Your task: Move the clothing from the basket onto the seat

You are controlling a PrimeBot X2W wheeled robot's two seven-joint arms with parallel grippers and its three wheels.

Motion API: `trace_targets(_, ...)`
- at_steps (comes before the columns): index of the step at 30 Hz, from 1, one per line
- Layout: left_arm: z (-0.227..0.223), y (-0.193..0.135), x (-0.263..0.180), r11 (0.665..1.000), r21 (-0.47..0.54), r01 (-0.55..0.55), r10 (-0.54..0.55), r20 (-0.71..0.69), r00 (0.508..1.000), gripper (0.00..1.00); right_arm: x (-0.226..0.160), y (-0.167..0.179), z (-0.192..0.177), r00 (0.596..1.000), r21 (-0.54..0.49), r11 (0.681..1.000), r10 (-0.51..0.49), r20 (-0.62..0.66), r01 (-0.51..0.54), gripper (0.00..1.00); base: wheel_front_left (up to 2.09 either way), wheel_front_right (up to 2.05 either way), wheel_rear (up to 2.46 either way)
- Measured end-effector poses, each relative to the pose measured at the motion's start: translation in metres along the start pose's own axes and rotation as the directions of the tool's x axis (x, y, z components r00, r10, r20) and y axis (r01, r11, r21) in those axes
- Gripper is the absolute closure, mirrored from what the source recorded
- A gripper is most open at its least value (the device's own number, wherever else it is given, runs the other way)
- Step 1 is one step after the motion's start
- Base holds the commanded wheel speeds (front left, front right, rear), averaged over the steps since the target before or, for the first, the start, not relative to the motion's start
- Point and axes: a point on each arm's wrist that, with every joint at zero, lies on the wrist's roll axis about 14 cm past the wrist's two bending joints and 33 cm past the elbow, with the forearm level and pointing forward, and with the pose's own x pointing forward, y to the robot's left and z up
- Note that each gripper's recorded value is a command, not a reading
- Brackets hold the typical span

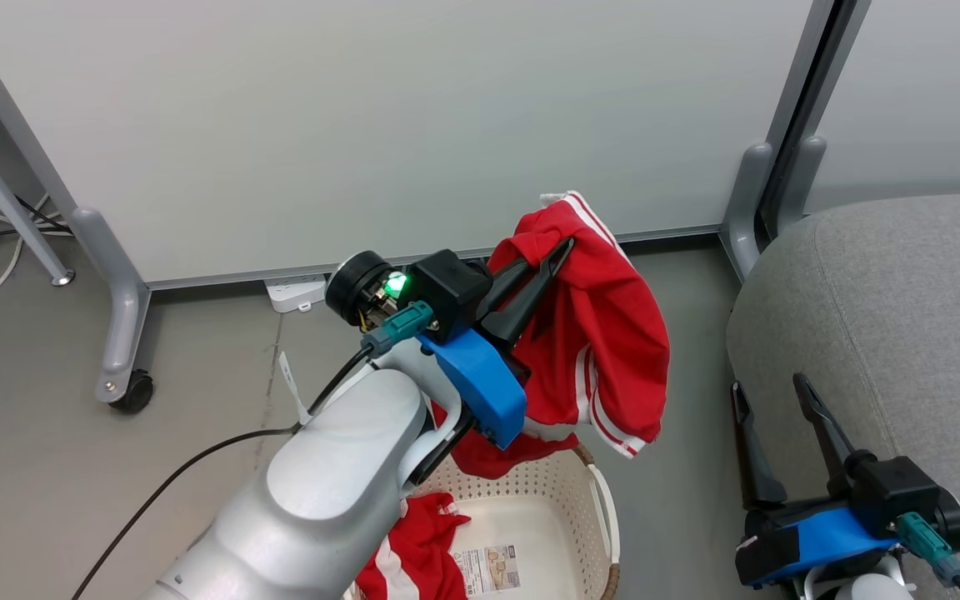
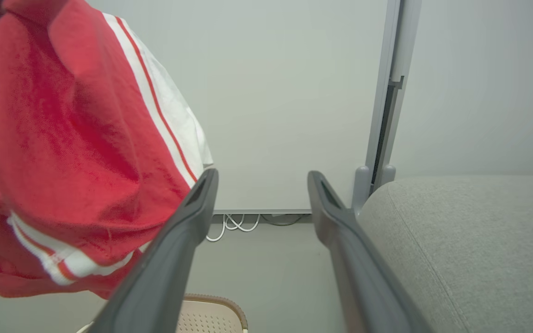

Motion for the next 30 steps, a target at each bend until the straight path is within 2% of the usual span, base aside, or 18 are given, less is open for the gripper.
trace_targets(6,0.001,0.001,0.0,1.0,0.003,-0.001,0.001,0.004,1.0,1.0,0.004,0.011,0.012,0.998,-0.03,0.998,0.048,0.034,-0.047,0.0,0.0,0.0,0.0)
trace_targets(13,-0.003,0.001,0.001,1.0,-0.009,-0.002,0.002,-0.002,1.0,1.0,0.017,0.033,0.038,0.983,-0.087,0.986,0.151,0.108,-0.142,0.0,0.0,0.0,0.0)
trace_targets(22,-0.009,0.003,0.002,1.0,-0.017,-0.002,0.002,-0.011,1.0,1.0,0.034,0.07,0.058,0.941,-0.152,0.949,0.299,0.155,-0.277,0.0,0.0,0.0,0.0)
trace_targets(30,-0.013,0.005,0.005,1.0,-0.018,-0.001,0.001,-0.015,1.0,1.0,0.06,0.089,0.063,0.916,-0.202,0.919,0.372,0.153,-0.339,0.0,0.0,0.0,0.0)
